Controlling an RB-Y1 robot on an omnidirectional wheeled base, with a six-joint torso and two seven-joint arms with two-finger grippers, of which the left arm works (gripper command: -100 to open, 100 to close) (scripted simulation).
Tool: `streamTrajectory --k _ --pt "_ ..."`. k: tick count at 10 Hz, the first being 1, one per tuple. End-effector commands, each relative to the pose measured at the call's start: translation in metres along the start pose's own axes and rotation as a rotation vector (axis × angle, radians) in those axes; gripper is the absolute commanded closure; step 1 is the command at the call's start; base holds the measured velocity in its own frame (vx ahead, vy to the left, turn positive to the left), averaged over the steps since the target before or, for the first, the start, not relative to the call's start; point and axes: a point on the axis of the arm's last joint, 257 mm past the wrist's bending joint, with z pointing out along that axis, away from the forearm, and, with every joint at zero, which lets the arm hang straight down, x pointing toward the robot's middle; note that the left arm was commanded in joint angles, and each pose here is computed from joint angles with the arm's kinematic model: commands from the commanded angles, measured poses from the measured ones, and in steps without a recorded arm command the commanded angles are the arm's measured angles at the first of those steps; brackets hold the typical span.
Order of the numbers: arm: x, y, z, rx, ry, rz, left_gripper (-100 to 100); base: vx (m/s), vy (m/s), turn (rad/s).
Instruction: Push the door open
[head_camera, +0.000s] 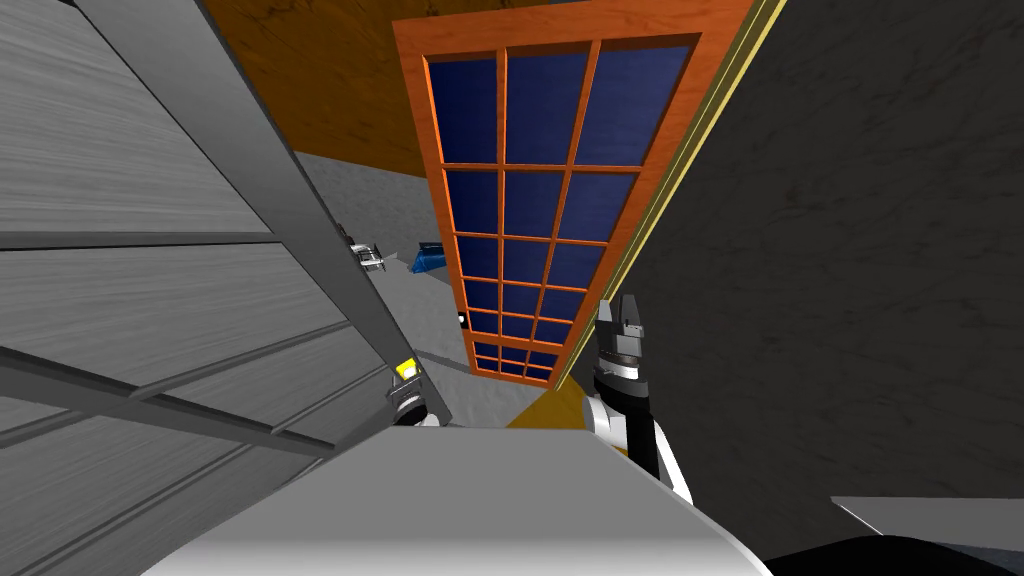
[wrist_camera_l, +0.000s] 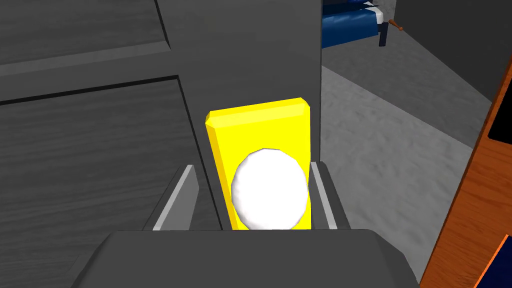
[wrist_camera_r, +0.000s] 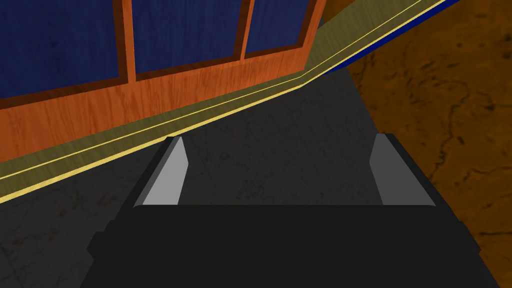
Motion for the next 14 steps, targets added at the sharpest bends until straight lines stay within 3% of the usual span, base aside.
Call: streamTrajectory --k 1,3,7,9,14 --pt "0.004 -0.028 0.0033 0.075 0.017 0.007 100 0.111 0.086 -0.041" --pt "0.004 -0.028 0.0033 0.075 0.017 0.007 100 0.082 0.059 0.009" --pt "-0.001 -0.043 0.0025 0.172 -0.004 -0.005 100 0.094 0.06 -0.013" --pt "-0.003 -0.046 0.0009 0.199 -0.013 -0.01 100 0.117 0.071 -0.001" --pt "-0.014 -0.053 -0.0094 0.286 -0.054 -0.03 100 0.169 0.038 0.036"
